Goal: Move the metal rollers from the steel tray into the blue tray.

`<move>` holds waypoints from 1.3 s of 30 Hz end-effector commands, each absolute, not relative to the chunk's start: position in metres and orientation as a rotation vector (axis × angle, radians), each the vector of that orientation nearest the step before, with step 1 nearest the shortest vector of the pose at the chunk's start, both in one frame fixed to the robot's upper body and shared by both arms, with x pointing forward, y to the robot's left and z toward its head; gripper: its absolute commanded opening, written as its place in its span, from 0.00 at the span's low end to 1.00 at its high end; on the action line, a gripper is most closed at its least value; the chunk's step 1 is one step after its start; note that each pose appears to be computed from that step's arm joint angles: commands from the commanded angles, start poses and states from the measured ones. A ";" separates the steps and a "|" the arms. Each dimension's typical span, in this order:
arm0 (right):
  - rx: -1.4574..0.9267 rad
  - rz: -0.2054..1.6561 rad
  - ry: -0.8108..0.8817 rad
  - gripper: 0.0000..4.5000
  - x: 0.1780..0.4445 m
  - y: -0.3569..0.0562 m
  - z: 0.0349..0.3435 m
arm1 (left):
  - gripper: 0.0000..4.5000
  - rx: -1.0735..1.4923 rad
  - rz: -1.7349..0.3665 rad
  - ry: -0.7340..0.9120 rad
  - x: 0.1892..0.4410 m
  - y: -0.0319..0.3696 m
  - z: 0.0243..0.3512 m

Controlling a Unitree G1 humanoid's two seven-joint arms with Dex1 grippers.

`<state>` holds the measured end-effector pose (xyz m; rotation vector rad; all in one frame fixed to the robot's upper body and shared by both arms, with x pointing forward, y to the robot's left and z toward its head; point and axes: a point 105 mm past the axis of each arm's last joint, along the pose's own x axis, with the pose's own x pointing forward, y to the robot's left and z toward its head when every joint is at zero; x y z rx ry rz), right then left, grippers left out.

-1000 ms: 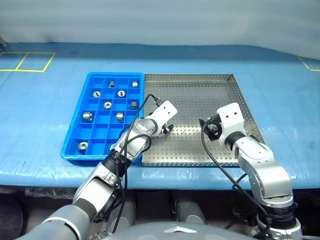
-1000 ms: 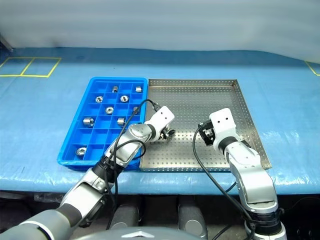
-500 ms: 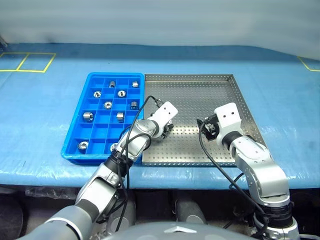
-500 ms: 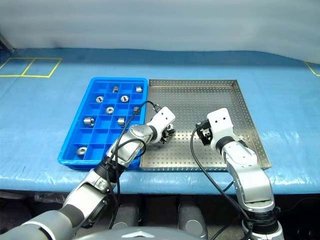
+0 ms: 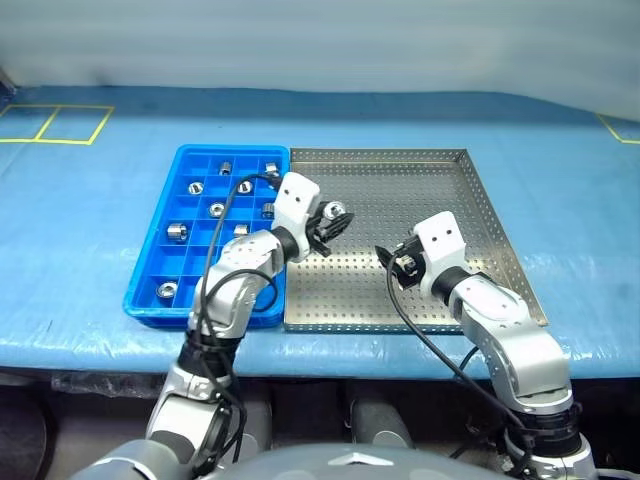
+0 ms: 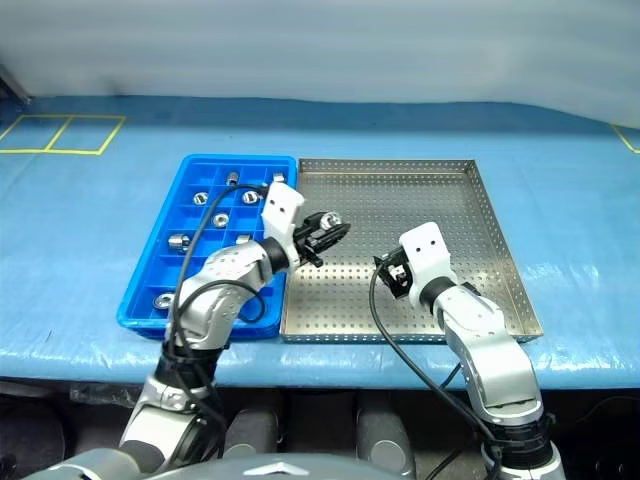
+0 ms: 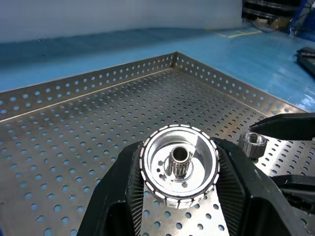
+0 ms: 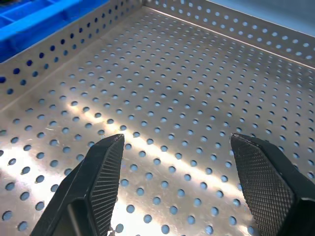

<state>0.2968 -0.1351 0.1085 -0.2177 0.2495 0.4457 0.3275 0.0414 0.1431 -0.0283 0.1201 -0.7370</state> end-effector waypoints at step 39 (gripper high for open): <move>-0.240 0.615 0.103 0.80 0.300 -0.106 0.132 | 0.99 0.167 -0.378 0.000 0.310 0.092 0.148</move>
